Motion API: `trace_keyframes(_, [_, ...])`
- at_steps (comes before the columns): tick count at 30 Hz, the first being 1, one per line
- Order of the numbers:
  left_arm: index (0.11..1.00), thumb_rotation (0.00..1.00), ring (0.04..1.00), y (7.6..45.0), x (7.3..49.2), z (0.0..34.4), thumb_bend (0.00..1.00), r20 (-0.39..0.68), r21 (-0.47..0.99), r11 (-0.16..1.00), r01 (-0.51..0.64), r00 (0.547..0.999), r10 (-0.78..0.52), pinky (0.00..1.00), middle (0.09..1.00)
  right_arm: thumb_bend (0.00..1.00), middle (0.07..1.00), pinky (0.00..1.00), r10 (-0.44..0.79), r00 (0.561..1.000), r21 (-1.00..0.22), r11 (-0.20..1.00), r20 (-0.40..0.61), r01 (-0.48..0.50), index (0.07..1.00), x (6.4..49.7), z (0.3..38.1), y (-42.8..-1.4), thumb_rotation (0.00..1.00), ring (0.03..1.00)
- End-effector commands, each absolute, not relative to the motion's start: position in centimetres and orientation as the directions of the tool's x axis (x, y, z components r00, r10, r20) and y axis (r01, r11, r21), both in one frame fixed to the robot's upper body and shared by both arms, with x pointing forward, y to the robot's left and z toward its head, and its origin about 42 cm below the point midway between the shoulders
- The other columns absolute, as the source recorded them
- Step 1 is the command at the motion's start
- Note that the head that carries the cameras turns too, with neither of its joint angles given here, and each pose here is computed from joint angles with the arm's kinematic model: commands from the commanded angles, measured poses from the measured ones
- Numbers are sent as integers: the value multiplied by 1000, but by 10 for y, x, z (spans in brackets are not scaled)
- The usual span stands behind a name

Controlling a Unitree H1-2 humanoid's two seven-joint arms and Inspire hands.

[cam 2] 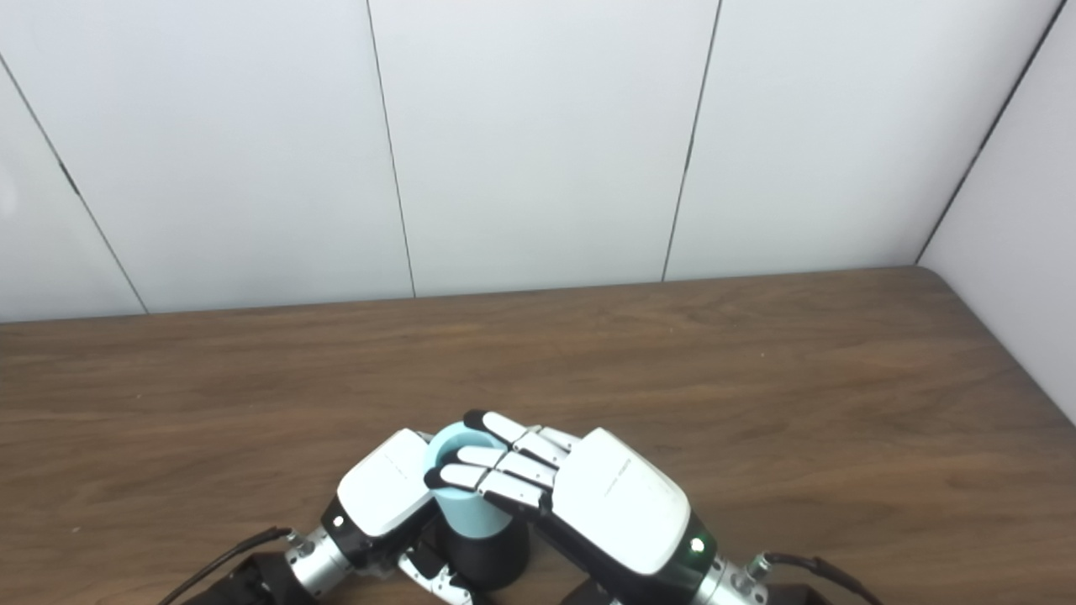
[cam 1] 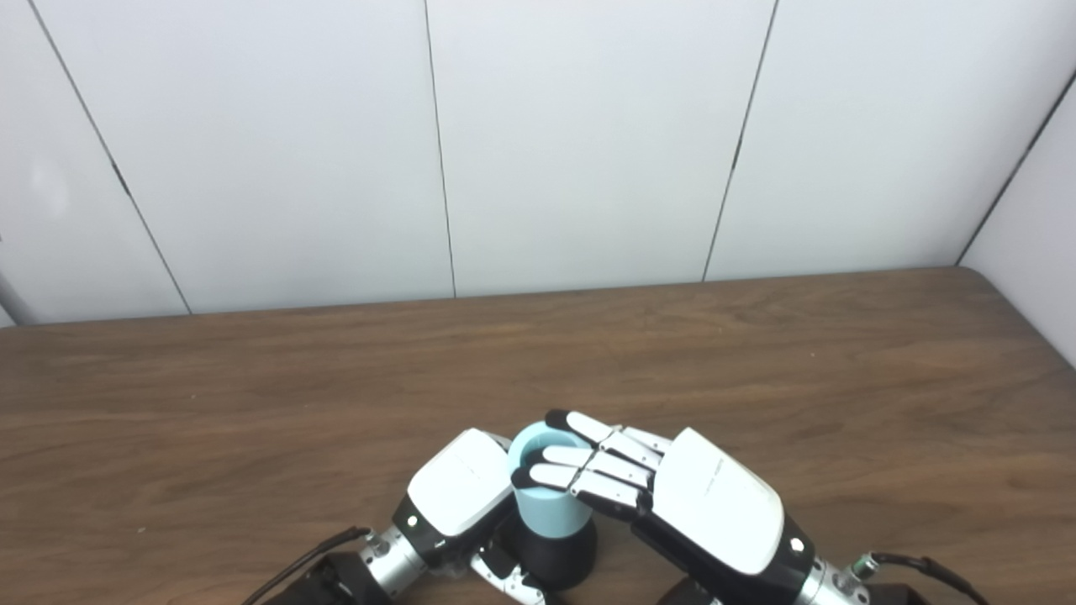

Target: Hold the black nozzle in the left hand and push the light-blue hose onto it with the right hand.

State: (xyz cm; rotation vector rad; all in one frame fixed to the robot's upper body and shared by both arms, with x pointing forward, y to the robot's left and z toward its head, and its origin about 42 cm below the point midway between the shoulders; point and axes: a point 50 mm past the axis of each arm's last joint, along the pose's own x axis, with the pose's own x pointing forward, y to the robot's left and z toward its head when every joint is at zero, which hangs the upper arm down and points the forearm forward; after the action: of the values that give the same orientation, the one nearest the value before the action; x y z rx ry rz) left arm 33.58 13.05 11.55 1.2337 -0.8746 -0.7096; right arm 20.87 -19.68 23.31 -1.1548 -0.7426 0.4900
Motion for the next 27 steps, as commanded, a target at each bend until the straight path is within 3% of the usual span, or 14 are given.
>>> trace_keyframes(1, [479,0,418,135,307,74,503,-47,992,16,129,467,-883,334,499,858,841,737,718,696,-971,175,12,-163,798,204,195,-203,842,831])
trace_keyframes(27, [482,0,417,136,306,72,503,-44,990,26,142,472,-881,329,498,855,845,754,705,709,-967,175,-7,-184,798,207,192,-205,836,836])
